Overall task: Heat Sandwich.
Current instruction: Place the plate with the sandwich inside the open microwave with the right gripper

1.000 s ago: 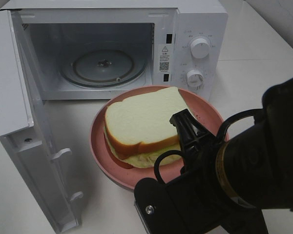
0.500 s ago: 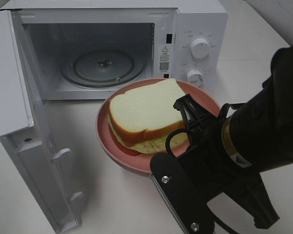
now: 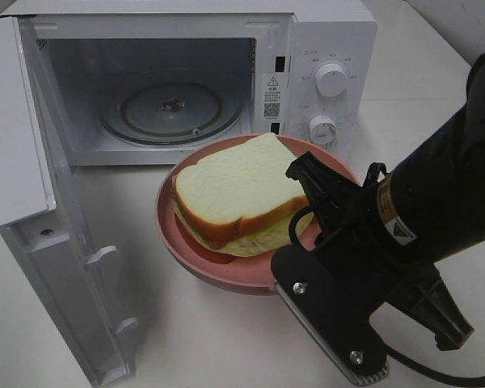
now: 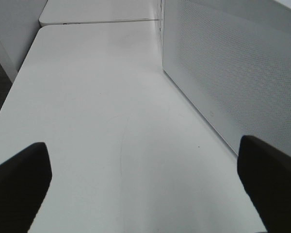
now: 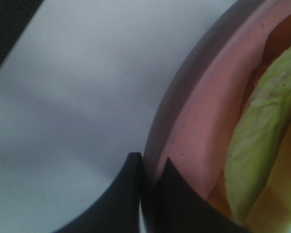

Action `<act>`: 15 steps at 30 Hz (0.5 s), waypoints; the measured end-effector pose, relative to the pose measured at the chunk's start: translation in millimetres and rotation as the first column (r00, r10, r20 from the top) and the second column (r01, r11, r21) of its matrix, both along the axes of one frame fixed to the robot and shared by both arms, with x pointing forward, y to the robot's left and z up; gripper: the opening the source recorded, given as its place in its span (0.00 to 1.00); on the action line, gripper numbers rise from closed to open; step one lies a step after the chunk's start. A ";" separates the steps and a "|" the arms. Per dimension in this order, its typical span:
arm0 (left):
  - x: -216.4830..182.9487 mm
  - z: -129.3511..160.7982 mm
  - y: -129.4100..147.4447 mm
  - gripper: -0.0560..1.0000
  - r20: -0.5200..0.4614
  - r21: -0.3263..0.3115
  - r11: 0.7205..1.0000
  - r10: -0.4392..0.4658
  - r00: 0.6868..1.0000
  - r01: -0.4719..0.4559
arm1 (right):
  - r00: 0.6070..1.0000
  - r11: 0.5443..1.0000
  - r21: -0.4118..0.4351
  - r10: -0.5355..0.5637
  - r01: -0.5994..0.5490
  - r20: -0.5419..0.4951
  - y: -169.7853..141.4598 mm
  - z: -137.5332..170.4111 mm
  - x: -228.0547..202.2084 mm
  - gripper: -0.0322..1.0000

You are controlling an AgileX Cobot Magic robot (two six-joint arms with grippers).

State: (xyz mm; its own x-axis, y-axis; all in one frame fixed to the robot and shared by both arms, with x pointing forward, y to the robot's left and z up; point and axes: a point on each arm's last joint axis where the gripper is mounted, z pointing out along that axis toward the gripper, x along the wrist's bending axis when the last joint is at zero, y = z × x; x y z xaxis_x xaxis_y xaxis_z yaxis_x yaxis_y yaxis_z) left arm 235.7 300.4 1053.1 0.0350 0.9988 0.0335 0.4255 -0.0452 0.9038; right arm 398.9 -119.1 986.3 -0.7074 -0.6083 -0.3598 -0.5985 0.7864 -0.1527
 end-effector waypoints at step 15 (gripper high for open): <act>0.0 0.0 0.0 0.99 0.000 0.000 1.000 0.000 1.000 0.000 | 0.993 0.994 0.034 0.105 -0.103 -0.055 -9.2 -1.2 12.4 0.08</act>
State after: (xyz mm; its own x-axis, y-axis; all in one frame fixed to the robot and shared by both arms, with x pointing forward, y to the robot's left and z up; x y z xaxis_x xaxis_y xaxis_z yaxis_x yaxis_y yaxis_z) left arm 235.7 300.4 1053.1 0.0350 0.9988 0.0335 0.4255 -0.0452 0.9038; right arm 411.3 -128.3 985.2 -0.6610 -0.6686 -0.3407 -0.6843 0.7234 -0.0922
